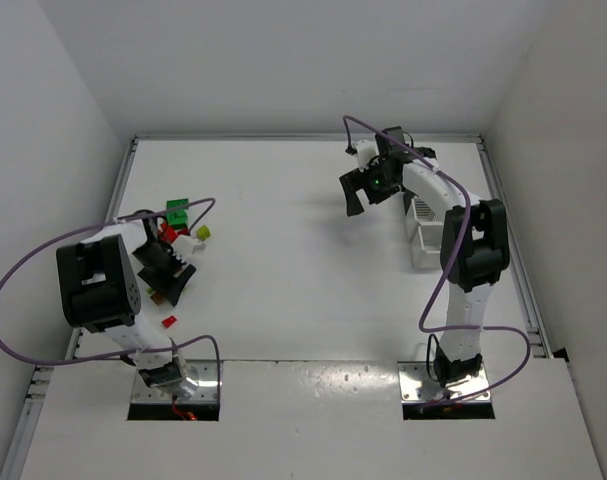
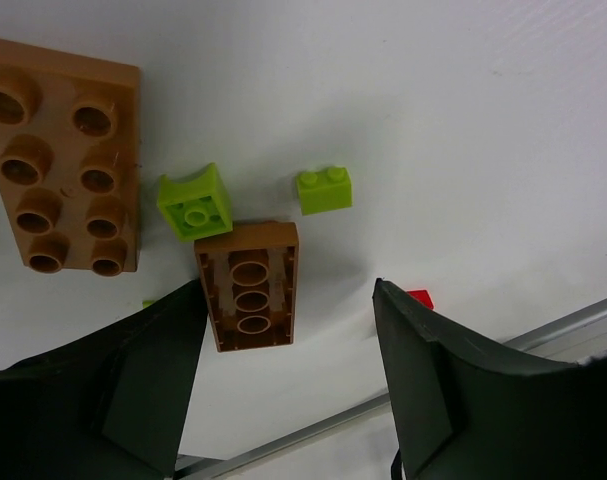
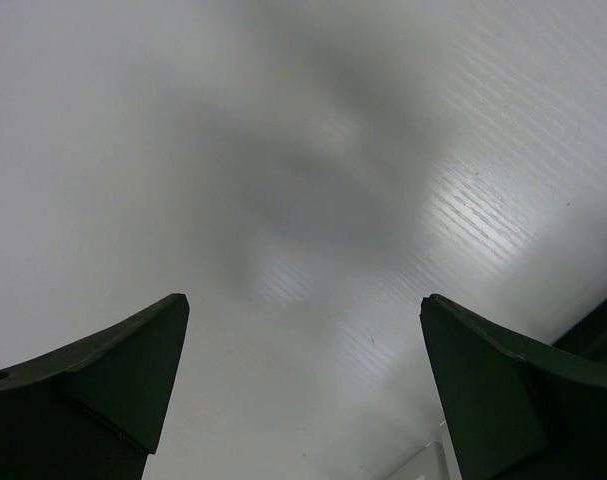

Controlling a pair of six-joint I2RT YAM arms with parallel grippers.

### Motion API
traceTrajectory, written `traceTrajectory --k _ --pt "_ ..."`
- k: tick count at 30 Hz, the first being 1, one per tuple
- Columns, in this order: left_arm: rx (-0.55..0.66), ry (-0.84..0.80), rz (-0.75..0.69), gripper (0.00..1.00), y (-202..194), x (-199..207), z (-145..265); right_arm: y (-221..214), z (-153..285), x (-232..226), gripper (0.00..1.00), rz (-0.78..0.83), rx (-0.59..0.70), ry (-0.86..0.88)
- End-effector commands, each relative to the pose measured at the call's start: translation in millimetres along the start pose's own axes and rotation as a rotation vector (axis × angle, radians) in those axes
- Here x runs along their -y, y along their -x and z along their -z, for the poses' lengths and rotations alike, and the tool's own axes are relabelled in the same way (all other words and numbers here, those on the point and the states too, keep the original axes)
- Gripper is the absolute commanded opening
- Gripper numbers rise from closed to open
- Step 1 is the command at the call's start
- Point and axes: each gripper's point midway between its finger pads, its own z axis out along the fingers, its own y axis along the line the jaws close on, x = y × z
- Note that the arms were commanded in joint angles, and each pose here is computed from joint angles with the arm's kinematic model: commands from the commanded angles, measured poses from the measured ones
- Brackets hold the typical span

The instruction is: Sort the legos into containers by color

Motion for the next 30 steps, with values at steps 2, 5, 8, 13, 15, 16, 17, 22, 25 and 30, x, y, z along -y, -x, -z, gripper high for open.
traceTrajectory --k 2,5,8,13,15,16,17,22,25,30 --pt "0.005 0.032 -0.011 0.71 0 -2 -2 23 21 -2 0.99 0.044 0.074 -0.026" --pt "-0.003 0.038 -0.020 0.68 -3 -2 -7 23 21 -2 0.99 0.044 0.074 -0.026" --pt "0.010 0.054 -0.013 0.57 -2 -7 -7 23 21 -2 0.99 0.044 0.074 -0.026" --pt "0.012 0.055 0.006 0.42 0 -9 -12 21 19 -2 0.95 0.033 0.073 -0.025" --pt "0.023 0.069 0.013 0.37 3 -13 -12 24 20 -3 0.95 0.013 0.092 -0.029" --pt "0.032 0.063 0.013 0.36 4 -11 -12 20 19 -2 0.95 -0.003 0.080 -0.035" --pt "0.026 0.055 0.014 0.34 3 -11 -14 20 18 -3 0.94 -0.024 0.080 -0.034" --pt "0.103 0.053 0.016 0.23 19 -11 -6 29 22 -26 0.94 -0.086 0.120 0.079" --pt "0.200 0.051 -0.018 0.20 38 -8 21 35 28 -46 0.90 -0.111 0.145 0.184" --pt "0.380 0.072 -0.053 0.19 86 0 80 56 39 -75 0.85 -0.158 0.203 0.359"
